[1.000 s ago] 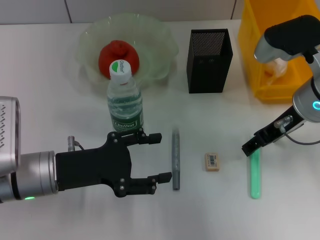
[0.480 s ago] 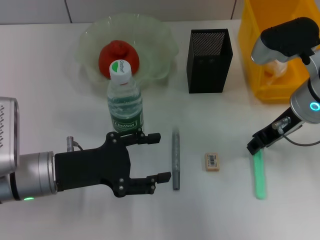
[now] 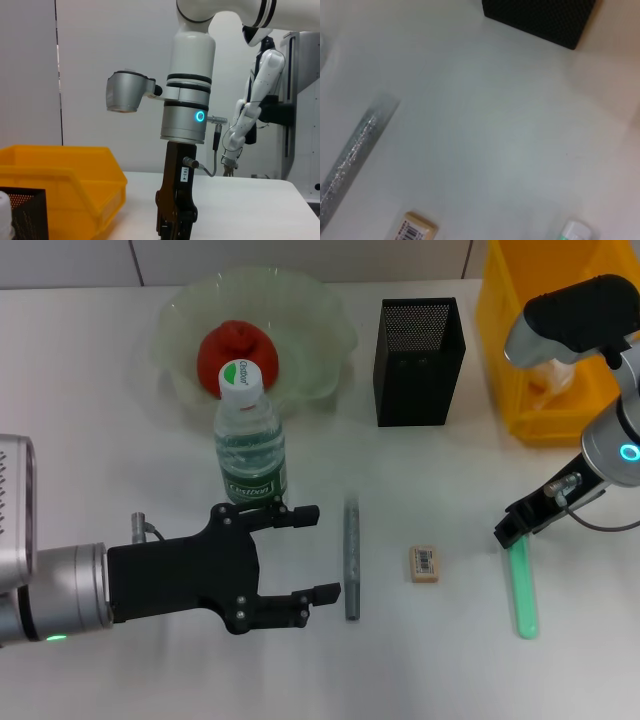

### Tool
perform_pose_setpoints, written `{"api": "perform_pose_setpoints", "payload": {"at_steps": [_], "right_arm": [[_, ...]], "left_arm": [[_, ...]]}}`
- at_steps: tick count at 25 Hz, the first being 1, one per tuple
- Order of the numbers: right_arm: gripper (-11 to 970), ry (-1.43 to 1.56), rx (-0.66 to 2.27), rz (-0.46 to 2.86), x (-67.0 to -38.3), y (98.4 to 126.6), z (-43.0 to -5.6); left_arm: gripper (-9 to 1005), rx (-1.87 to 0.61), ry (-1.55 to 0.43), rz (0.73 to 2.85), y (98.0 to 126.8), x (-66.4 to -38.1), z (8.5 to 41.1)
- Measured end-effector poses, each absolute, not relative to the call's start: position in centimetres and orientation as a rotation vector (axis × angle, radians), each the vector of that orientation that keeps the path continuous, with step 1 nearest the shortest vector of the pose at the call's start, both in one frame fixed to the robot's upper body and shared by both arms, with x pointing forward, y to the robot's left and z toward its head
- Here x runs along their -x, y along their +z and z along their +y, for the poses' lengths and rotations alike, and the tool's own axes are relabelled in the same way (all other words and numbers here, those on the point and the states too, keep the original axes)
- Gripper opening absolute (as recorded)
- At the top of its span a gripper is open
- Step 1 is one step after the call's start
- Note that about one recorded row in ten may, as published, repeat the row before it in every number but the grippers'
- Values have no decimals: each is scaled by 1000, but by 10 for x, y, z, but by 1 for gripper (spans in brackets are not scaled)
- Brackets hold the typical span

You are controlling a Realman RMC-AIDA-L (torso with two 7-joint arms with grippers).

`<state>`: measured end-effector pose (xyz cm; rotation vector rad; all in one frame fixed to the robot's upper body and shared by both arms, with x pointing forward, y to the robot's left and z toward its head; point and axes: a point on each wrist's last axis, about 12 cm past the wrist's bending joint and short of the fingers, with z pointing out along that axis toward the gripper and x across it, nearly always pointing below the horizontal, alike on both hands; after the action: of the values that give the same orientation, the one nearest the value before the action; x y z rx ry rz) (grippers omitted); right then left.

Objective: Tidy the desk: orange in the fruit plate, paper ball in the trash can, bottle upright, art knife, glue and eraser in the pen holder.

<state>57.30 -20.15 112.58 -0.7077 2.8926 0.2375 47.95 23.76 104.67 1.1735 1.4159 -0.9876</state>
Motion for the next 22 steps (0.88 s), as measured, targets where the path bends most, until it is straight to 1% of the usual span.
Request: {"api": "perform_pose_setpoints", "payload": {"at_steps": [9,14,22], "right_arm": [[401,236,715,2914,-574,1122,-200],[271,234,724,2917,-574,1122,-200],[223,232,752,2914,-573,1122,-199]], "left_arm": [[785,-1172,-987,1418,1046,-479,239],[785,-1170,-986,1419,1046,-479,239],[785,-1168,-982,1422,1046,-479,239]]}}
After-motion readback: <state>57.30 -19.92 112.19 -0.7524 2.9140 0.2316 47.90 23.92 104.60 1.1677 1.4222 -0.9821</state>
